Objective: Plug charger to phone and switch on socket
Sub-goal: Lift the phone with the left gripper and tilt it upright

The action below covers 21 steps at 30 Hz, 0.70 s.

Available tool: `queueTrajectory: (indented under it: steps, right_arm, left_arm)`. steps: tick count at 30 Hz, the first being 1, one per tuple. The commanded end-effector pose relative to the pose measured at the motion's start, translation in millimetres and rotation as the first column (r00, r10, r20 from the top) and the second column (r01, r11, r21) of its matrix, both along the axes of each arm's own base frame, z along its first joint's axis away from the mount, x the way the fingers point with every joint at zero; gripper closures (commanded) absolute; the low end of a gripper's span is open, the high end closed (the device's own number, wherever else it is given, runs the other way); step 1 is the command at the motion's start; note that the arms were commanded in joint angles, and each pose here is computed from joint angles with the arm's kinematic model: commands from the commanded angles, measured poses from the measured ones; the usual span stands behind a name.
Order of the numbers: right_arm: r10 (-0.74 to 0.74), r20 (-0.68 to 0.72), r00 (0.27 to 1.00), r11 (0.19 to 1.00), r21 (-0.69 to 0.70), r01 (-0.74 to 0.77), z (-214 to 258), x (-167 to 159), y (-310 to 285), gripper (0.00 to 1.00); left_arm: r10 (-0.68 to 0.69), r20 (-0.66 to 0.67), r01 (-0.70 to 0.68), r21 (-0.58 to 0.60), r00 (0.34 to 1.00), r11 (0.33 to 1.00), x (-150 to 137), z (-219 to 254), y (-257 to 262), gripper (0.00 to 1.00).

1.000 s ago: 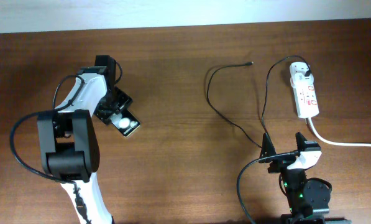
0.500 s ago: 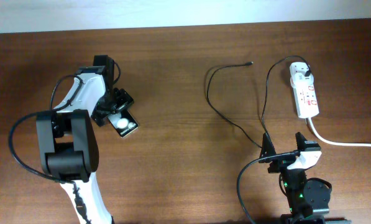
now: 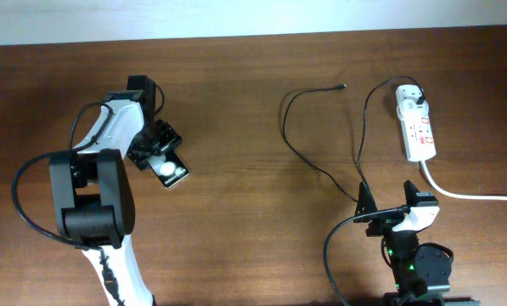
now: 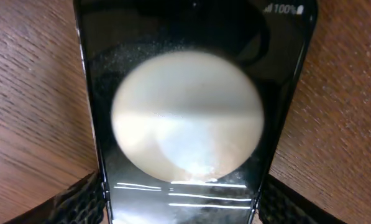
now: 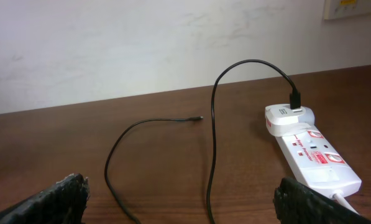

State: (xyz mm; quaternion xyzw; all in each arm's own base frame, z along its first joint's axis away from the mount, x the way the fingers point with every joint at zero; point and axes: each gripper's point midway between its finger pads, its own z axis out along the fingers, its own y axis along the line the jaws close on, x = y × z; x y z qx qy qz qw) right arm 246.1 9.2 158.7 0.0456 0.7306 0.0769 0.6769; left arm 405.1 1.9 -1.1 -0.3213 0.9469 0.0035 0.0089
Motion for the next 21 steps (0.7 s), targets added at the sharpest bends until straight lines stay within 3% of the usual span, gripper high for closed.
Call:
queueTrajectory:
  steps: [1, 7, 14, 21]
  right_arm:
    - [-0.01, -0.001, 1.0, 1.0, -0.011, 0.01, -2, 0, -2, 0.01]
    - [-0.01, -0.001, 1.0, 1.0, -0.011, 0.01, -2, 0, -2, 0.01]
    - [-0.01, -0.001, 1.0, 1.0, -0.011, 0.01, -2, 0, -2, 0.01]
    - [-0.01, -0.001, 1.0, 1.0, -0.011, 0.01, -2, 0, -2, 0.01]
  left_arm:
    - [-0.008, -0.067, 0.008, -0.009, 0.998, 1.0, -12, -21, -3, 0.32]
    - [-0.008, -0.045, 0.008, -0.01, 0.999, 1.0, -3, -8, -3, 0.34]
    - [-0.009, 0.028, 0.009, -0.009, 1.0, 1.0, 22, 60, -3, 0.38]
    - [-0.01, 0.101, 0.011, -0.008, 0.995, 1.0, 20, 110, -3, 0.39]
